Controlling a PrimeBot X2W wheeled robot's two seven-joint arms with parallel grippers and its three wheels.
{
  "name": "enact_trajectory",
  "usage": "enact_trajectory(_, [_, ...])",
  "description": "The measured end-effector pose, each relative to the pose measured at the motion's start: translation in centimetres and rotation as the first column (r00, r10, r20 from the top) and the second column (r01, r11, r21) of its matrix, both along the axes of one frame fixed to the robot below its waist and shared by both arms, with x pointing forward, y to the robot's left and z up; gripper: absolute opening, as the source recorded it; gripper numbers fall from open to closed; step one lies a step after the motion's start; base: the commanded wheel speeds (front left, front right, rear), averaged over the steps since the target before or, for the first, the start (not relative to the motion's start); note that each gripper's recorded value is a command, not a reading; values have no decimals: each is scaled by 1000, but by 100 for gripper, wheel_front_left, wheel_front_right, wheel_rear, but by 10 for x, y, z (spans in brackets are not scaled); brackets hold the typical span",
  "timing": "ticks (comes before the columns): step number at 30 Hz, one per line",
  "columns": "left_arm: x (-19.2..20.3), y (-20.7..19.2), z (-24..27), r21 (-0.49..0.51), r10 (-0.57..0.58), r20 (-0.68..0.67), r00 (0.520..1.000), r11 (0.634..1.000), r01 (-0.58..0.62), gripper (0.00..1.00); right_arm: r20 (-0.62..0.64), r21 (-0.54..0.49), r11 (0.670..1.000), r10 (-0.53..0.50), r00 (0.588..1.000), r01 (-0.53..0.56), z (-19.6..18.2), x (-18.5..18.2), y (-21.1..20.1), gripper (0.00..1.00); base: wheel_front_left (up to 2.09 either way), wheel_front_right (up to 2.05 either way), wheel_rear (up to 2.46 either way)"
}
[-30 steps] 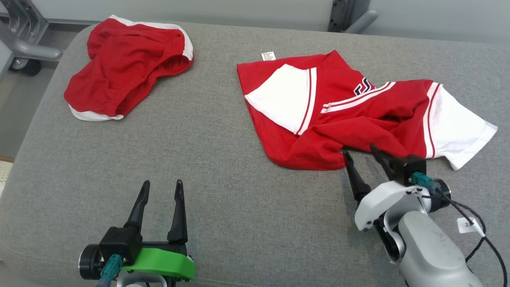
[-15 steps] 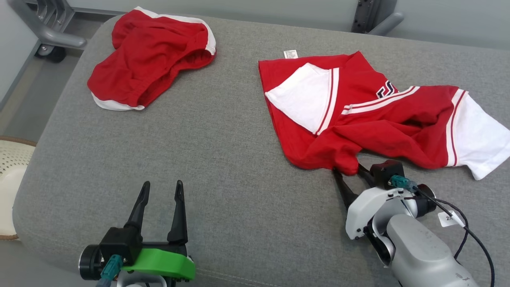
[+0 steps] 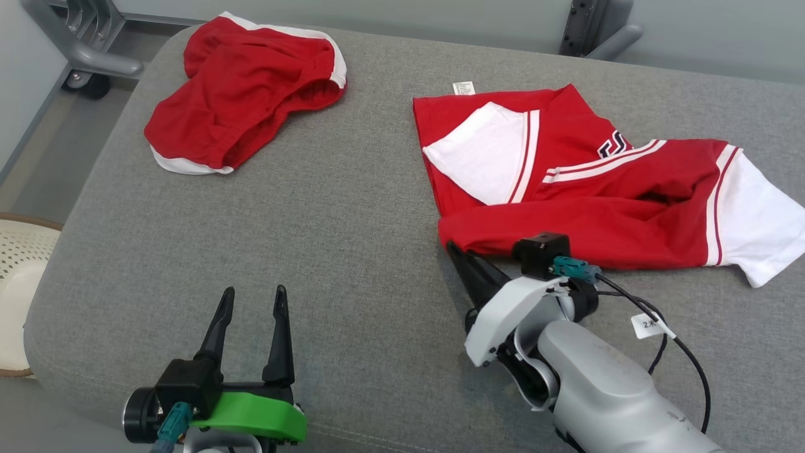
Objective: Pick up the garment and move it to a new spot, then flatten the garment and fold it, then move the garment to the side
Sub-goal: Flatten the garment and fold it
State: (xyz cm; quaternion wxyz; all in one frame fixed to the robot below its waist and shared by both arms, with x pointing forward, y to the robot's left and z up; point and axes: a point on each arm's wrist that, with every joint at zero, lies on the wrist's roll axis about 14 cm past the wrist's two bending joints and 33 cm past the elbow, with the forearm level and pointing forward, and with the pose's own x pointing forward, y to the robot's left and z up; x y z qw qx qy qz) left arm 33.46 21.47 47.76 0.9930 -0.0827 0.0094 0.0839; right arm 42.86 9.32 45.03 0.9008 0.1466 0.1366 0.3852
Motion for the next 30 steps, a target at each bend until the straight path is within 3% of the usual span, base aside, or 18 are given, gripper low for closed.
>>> enact_trajectory(7, [-2,2,-1,-6,10,-5,1000,1000,-10,100,-45,168,973,169,985,-159,33,-34,53,0,0,0,0])
enact_trajectory(13, [-5,7,-2,-8,29,-8,1000,1000,-29,100,-108,136,965,239,965,-224,13,-54,64,0,0,0,0])
enact_trajectory(15, [-6,8,-2,-9,34,-10,999,999,-34,100,-141,127,964,249,958,-232,4,-59,65,42,0,0,0])
enact_trajectory(16, [-6,9,-3,-9,36,-11,999,999,-36,100,-152,117,963,257,954,-241,0,-62,66,79,0,0,0])
enact_trajectory(17, [-6,9,-3,-8,37,-12,999,999,-37,100,-161,111,962,264,951,-249,-4,-66,66,100,0,0,0])
enact_trajectory(21, [-3,11,-2,-6,43,-9,999,999,-43,100,-190,94,960,278,941,-265,-14,-75,64,100,0,0,0])
enact_trajectory(30, [10,-3,-1,-15,-6,0,1000,1000,6,100,-204,88,987,153,967,-138,-22,-60,31,100,0,0,0])
